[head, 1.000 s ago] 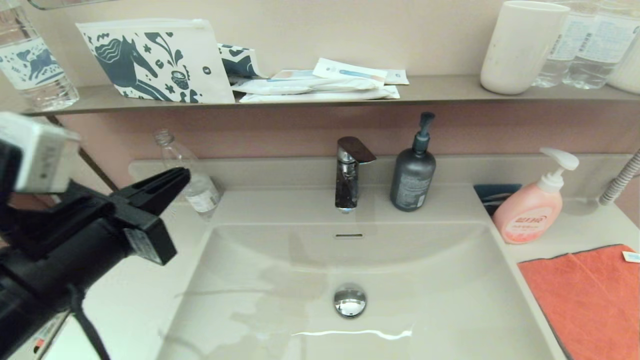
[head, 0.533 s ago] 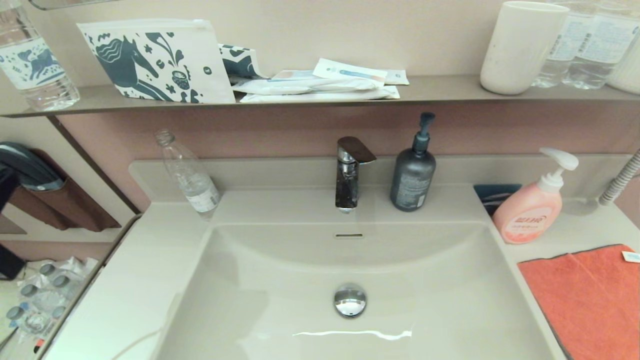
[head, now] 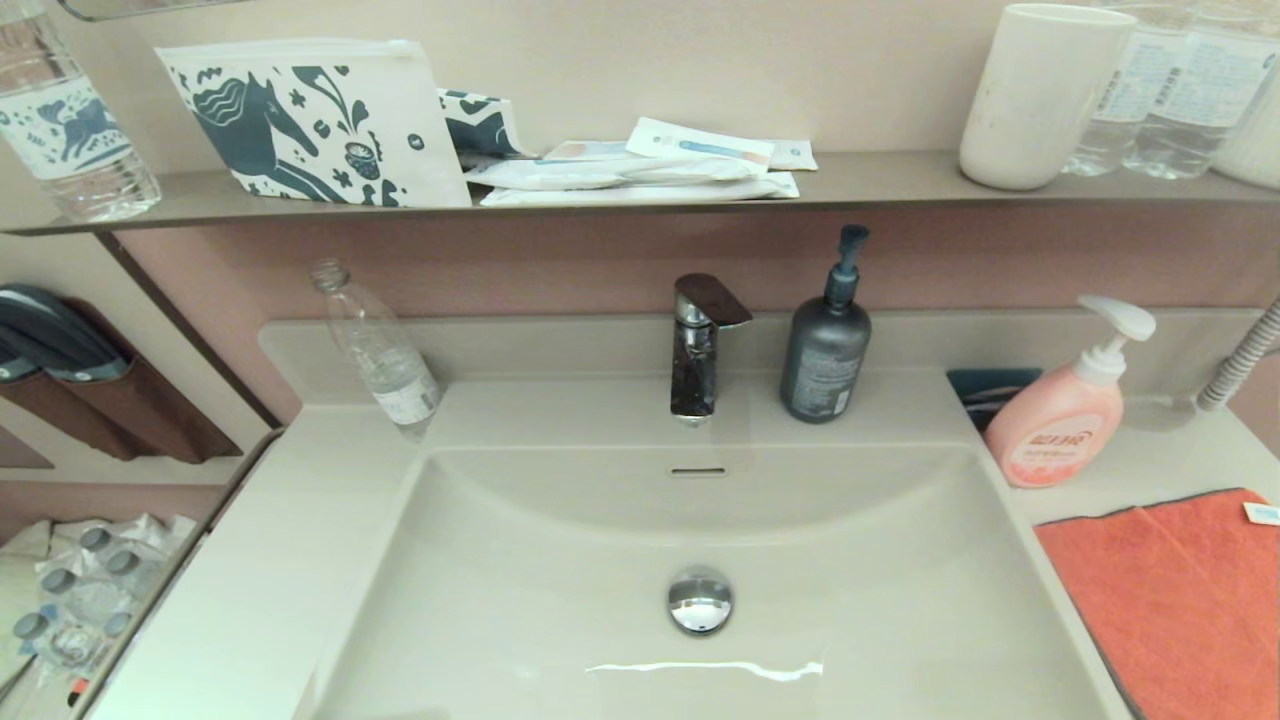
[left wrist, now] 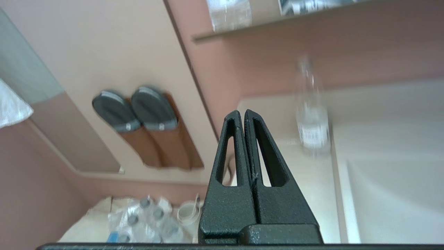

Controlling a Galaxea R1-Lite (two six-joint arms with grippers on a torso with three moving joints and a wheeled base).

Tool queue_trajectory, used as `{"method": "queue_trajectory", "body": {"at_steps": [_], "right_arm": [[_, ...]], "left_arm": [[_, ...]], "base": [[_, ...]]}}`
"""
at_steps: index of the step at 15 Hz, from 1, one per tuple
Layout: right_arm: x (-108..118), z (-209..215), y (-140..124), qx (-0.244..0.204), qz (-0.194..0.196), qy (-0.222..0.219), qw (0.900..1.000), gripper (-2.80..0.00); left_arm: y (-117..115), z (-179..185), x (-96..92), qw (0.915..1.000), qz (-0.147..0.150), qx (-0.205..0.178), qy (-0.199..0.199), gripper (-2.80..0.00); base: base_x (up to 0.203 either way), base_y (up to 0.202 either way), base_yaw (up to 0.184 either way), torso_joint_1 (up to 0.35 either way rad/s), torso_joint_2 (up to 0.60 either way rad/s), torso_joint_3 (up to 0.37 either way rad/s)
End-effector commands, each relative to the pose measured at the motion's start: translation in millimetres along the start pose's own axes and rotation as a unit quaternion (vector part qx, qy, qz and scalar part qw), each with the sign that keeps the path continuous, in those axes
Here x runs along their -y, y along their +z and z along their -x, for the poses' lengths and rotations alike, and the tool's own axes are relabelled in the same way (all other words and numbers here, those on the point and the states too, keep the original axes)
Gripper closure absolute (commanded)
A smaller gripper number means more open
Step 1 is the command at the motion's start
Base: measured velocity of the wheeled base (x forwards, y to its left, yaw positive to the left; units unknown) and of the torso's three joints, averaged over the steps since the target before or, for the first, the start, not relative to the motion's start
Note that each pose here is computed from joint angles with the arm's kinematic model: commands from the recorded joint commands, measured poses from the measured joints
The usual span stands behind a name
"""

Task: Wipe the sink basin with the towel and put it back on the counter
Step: Pick up the cloth

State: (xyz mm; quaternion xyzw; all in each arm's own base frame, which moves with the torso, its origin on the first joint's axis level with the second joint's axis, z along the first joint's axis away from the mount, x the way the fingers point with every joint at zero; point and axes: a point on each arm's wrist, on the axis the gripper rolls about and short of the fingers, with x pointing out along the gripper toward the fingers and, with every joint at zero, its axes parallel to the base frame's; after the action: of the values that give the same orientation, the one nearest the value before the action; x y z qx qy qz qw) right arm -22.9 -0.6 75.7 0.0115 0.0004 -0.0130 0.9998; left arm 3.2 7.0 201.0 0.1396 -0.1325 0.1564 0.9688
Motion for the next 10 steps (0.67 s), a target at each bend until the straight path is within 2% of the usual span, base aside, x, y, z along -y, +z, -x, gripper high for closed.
{"method": "queue_trajectory", "body": {"at_steps": [1, 4, 6, 7, 10], "right_arm": [[0.0, 0.0, -0.1, 0.0, 0.0, 0.0, 1.0, 0.0], [0.0, 0.0, -0.1, 0.0, 0.0, 0.0, 1.0, 0.0], [0.0, 0.0, -0.1, 0.0, 0.0, 0.0, 1.0, 0.0], [0.0, 0.0, -0.1, 0.0, 0.0, 0.0, 1.0, 0.0], [0.0, 0.0, -0.1, 0.0, 0.0, 0.0, 1.0, 0.0]], "left_arm": [[-14.6, 34.2, -4.9, 0.9996, 0.005, 0.029, 0.006, 0.0], [-34.8, 45.4, 1.6, 0.999, 0.0, 0.022, -0.039, 0.0], [-44.9, 50.7, 5.5, 0.996, 0.027, 0.015, -0.084, 0.0], [-51.9, 54.2, 7.8, 0.9931, 0.043, -0.002, -0.109, 0.0], [-70.8, 64.0, 13.3, 0.9788, 0.118, -0.06, -0.156, 0.0]], "base": [[0.0, 0.0, 0.0, 0.0, 0.0, 0.0], [0.0, 0.0, 0.0, 0.0, 0.0, 0.0], [0.0, 0.0, 0.0, 0.0, 0.0, 0.0], [0.0, 0.0, 0.0, 0.0, 0.0, 0.0], [0.0, 0.0, 0.0, 0.0, 0.0, 0.0]]}}
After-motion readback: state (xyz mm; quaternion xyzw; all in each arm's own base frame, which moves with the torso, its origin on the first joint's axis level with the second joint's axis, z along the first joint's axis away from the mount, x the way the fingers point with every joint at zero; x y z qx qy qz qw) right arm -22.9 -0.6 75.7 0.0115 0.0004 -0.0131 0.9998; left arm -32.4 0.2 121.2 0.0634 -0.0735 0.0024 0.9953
